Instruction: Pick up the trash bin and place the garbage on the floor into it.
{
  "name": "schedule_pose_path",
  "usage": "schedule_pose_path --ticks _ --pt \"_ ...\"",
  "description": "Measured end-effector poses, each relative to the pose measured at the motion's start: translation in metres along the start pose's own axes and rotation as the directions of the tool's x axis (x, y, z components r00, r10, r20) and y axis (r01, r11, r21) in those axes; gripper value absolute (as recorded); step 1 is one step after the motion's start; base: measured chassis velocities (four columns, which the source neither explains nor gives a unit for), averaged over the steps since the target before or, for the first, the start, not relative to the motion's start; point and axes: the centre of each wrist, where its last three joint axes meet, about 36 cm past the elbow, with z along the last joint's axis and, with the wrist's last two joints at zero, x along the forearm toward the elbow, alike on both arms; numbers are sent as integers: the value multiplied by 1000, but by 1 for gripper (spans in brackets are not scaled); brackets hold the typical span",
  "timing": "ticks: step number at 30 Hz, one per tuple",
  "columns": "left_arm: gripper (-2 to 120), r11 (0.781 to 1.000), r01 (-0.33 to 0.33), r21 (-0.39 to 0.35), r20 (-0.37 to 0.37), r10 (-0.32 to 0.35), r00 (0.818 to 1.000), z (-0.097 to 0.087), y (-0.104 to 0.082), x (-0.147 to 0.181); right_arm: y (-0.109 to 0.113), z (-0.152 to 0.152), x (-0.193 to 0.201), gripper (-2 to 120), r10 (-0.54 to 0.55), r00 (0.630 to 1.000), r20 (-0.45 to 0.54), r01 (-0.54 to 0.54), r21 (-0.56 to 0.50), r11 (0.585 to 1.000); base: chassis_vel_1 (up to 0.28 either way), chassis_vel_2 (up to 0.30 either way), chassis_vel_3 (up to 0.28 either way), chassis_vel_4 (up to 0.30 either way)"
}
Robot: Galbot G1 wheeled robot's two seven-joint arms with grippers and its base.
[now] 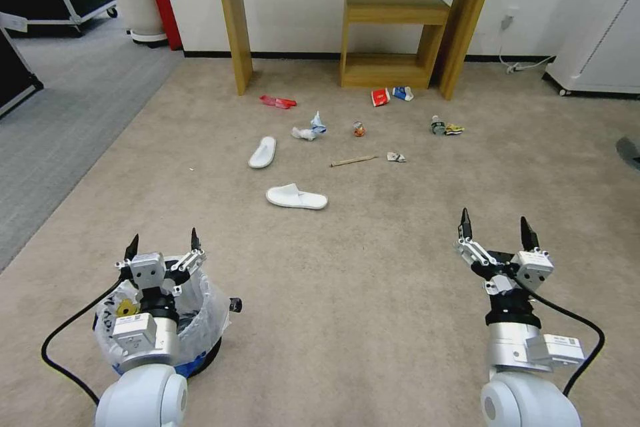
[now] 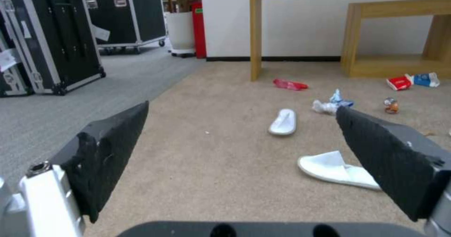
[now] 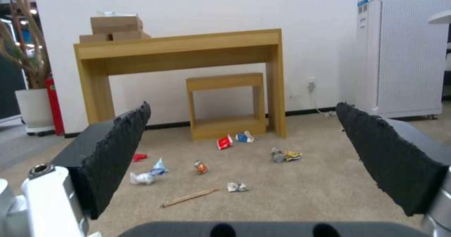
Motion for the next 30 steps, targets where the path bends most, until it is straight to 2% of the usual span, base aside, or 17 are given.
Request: schedule_pose_path --ticks 8,14,30 --pt "100 1000 -2 -2 3 2 1000 3 0 0 -1 1 -1 100 -3 1000 0 3 1 1000 0 0 0 0" --pt "100 1000 -1 -3 4 1 1000 3 1 -1 -1 2 -1 100 -2 1000 2 2 4 1000 129 93 -96 -103" --pt "99 1000 2 -3 11 -2 1000 3 2 0 -1 3 0 100 -2 1000 11 2 9 1000 270 269 -251 -281"
